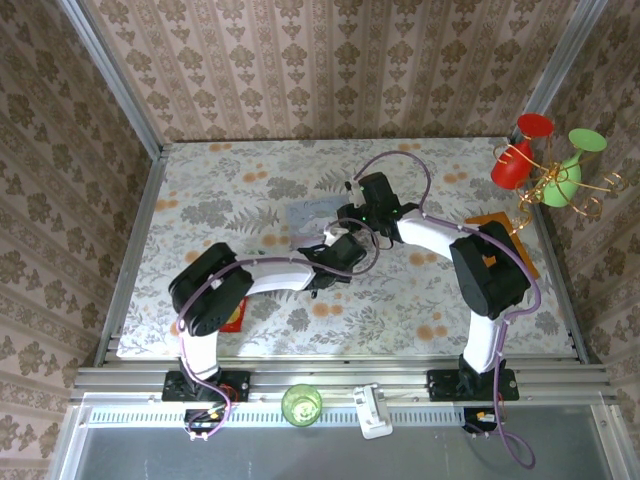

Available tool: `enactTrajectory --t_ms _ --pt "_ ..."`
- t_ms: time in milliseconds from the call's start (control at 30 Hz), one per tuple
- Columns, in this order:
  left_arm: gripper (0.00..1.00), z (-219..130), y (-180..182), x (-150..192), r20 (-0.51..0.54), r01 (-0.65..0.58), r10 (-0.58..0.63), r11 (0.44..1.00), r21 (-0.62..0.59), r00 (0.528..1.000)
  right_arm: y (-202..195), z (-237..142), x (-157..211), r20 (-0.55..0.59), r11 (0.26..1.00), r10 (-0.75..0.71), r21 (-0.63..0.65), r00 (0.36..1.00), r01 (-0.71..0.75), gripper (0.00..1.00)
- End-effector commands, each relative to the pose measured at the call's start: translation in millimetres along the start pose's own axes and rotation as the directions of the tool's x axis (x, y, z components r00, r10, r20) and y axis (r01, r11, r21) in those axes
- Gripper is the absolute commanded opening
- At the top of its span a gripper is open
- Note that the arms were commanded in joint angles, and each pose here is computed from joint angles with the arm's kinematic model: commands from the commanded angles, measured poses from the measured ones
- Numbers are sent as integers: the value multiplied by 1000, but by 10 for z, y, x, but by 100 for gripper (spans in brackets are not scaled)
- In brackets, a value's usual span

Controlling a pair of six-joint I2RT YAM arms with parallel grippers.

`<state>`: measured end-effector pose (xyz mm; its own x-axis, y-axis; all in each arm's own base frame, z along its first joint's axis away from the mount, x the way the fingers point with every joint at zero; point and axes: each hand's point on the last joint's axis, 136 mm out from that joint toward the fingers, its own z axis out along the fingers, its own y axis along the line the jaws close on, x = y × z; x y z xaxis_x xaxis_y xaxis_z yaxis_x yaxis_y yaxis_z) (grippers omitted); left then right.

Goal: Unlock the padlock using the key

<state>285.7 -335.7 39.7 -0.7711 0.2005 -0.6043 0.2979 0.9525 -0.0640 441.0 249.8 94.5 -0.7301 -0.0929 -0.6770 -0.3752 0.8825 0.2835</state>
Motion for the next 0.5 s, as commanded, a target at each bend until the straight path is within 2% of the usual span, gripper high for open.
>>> enactTrajectory --t_ms 0,67,200,333,467 --pt "66 -420 -337 -396 112 -107 87 976 187 990 -315 120 764 -263 992 119 75 958 -103 28" --pt "68 -412 -252 -461 114 -120 97 968 220 989 -329 97 653 -235 990 133 69 963 -120 29" --pt "66 -331 -82 -433 98 -90 68 964 252 993 -230 -4 413 -190 993 116 38 975 -110 29" --pt "59 -267 -313 -334 117 -189 159 929 319 980 -265 -190 263 -130 993 112 56 985 -105 31" --pt "58 -110 -441 -270 115 -237 209 896 376 971 -352 -454 161 -61 989 140 49 988 -137 33"
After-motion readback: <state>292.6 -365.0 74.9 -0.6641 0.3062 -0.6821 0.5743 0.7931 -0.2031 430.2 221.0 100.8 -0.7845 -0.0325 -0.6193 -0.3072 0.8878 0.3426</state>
